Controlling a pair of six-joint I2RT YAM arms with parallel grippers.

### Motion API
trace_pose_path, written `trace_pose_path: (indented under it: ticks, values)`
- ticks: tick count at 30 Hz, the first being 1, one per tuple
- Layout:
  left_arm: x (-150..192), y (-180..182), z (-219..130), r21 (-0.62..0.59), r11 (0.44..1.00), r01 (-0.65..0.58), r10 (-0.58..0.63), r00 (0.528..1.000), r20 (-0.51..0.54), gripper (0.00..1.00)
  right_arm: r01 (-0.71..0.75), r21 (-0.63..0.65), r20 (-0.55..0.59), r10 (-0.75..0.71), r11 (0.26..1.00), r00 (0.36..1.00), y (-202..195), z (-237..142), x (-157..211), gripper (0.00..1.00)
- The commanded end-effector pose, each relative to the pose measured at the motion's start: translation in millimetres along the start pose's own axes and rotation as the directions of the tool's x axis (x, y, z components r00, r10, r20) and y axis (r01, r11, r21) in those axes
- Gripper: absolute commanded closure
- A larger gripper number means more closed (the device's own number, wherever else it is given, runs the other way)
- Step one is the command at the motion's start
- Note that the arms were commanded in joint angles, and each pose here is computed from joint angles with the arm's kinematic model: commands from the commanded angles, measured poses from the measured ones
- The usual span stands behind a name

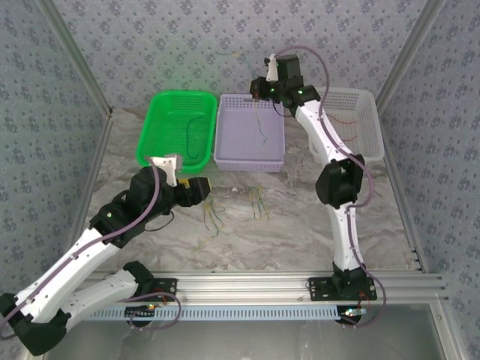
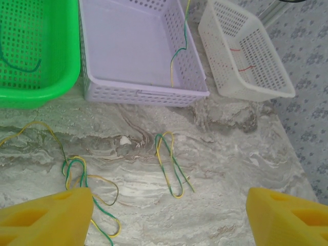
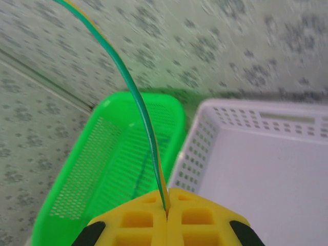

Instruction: Untangle the cables

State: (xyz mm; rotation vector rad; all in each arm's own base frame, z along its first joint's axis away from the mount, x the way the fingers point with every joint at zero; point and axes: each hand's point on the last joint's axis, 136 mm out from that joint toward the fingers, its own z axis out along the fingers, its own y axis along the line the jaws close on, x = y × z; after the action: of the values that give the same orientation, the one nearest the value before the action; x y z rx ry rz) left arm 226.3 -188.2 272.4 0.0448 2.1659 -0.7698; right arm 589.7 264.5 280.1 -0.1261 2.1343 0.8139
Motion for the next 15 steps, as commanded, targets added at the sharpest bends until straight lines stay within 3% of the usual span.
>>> trace_pose_path:
  ticks: [1, 6, 15]
  values:
    - [0, -2, 7, 0.012, 1.0, -0.023, 0.023, 1.0, 0.002, 0.22, -0.004, 0.038, -0.062, 0.006, 0.999, 0.998, -18, 8, 15, 1.0]
    - [2, 2, 15, 0.005, 1.0, -0.025, 0.025, 1.0, -0.012, 0.22, 0.025, 0.154, -0.159, 0.0, 0.988, 0.987, -58, 33, 53, 1.0]
    - [3, 9, 22, -0.005, 1.0, -0.012, 0.011, 1.0, -0.017, 0.23, 0.059, 0.229, -0.252, 0.001, 0.972, 0.968, -100, 72, 97, 1.0]
